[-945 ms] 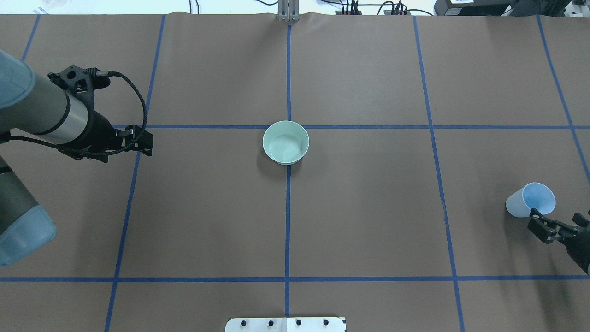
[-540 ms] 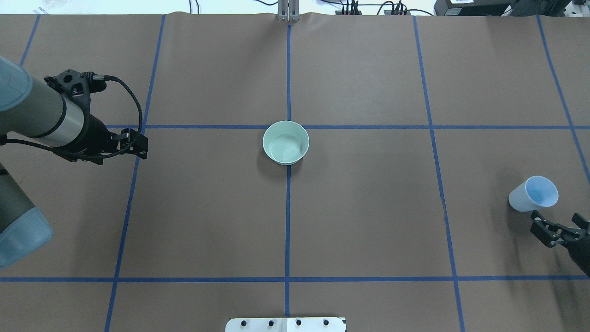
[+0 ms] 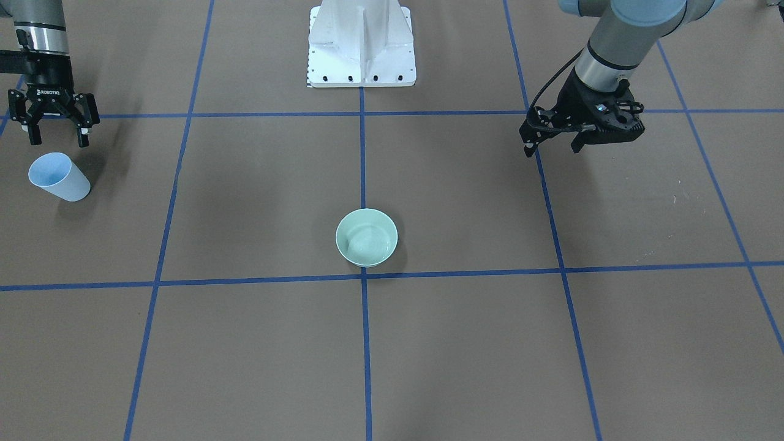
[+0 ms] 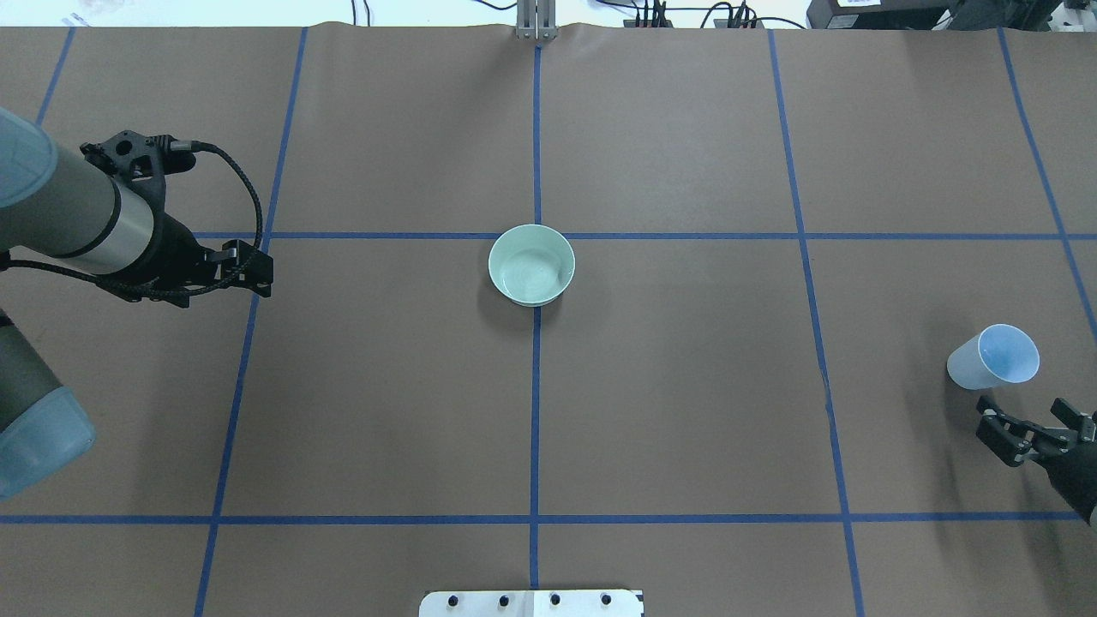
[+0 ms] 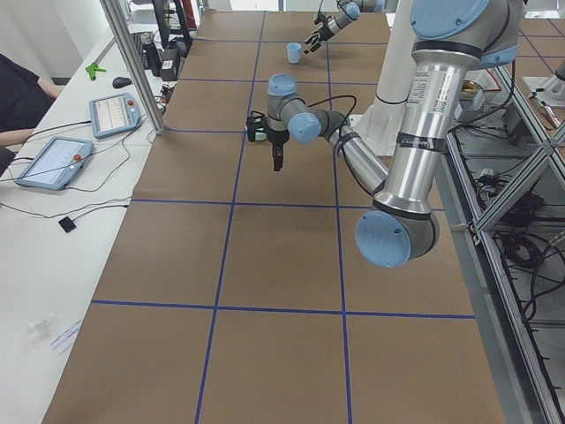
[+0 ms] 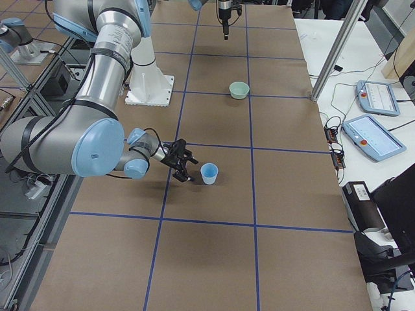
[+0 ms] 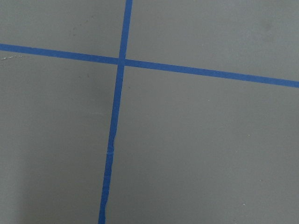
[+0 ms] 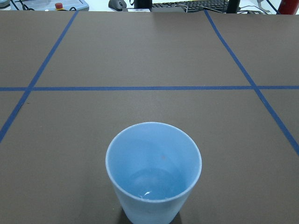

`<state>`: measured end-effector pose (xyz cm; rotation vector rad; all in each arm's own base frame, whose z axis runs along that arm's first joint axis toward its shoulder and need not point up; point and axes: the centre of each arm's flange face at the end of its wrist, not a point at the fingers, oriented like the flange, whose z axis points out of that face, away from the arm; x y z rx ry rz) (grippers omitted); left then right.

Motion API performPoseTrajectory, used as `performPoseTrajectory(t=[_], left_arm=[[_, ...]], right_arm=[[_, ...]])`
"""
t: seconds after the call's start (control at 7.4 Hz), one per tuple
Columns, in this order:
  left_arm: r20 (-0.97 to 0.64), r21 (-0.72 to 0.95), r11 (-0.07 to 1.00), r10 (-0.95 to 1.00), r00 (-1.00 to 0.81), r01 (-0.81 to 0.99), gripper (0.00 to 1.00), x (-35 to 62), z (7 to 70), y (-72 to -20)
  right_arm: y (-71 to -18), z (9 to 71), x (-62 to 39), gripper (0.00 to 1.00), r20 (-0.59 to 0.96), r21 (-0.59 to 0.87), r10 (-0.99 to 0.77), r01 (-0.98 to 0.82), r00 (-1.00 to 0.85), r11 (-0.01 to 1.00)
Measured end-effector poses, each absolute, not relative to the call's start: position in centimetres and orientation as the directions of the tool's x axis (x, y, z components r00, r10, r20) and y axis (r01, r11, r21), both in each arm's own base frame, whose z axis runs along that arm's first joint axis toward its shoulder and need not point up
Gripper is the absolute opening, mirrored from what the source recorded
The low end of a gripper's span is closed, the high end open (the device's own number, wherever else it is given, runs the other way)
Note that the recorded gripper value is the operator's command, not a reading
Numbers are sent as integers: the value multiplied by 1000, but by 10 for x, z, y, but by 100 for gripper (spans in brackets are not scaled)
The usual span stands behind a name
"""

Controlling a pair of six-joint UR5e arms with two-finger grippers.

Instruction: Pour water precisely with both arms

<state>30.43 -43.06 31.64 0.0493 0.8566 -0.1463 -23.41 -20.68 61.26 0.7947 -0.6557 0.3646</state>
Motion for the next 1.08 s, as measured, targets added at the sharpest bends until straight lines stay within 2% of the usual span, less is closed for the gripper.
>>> performPoseTrajectory(t=[1.08], left_arm=[[-754, -19, 989, -112, 647, 149, 100, 304, 318, -430]], right_arm=[[-206, 636, -263, 100, 638, 601, 25, -518, 770, 608]])
